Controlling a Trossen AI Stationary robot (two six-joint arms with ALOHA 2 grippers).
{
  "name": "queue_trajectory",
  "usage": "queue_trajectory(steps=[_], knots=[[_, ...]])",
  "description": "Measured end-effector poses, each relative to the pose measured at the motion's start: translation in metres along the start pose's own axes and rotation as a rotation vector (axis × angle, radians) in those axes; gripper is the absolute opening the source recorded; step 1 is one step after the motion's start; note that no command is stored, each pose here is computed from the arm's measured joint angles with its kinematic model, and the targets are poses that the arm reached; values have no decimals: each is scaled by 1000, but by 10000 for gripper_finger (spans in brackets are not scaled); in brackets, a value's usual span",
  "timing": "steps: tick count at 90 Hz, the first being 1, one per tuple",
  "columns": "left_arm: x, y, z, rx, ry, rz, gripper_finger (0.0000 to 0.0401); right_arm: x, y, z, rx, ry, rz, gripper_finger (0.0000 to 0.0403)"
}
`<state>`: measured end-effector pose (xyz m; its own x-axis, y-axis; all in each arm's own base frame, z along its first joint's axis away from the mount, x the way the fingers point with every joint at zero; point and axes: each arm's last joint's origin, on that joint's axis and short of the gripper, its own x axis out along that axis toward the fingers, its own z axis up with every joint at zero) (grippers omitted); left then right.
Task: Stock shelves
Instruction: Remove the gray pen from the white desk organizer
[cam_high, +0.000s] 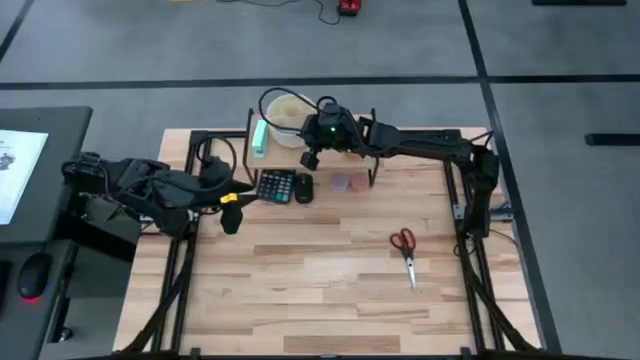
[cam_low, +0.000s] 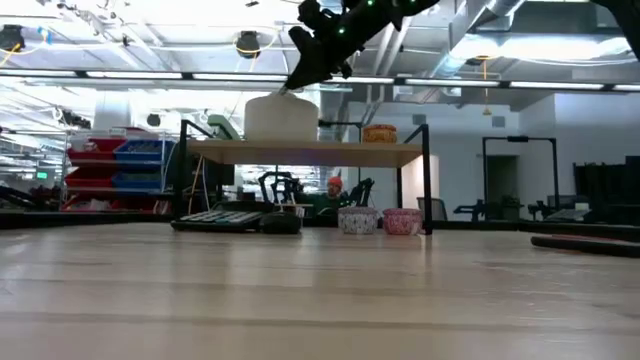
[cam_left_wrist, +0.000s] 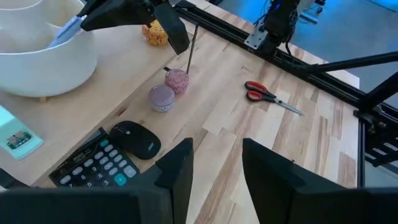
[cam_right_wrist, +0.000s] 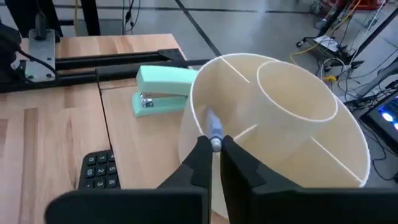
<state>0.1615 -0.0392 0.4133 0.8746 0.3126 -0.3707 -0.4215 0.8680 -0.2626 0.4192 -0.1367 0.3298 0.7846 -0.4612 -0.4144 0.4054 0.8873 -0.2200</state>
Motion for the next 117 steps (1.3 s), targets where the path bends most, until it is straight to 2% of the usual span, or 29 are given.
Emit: queue_trajectory(steps=[17,36,69,82,94,106,117], knots=[[0,0,0,0,0,0,116,-3,-2,6,0,-15,-3,1],[0,0,0,0,0,0,116,-16,-5,28,-5,-37,-20,0],[0,0,0,0,-1,1,116,-62,-7,71,-33,-20,9,0],[0,0,0,0,-4,5,116,-102,-10,92,-34,-66,20,0],[0,0,0,-1,-5,6,116,-154,-16,100,-41,-59,46,0],[0,0,0,0,-5,6,116,-209,-26,93,9,16,96,0],[0,0,0,-2,-6,7,116,-239,-35,74,143,185,220,0]])
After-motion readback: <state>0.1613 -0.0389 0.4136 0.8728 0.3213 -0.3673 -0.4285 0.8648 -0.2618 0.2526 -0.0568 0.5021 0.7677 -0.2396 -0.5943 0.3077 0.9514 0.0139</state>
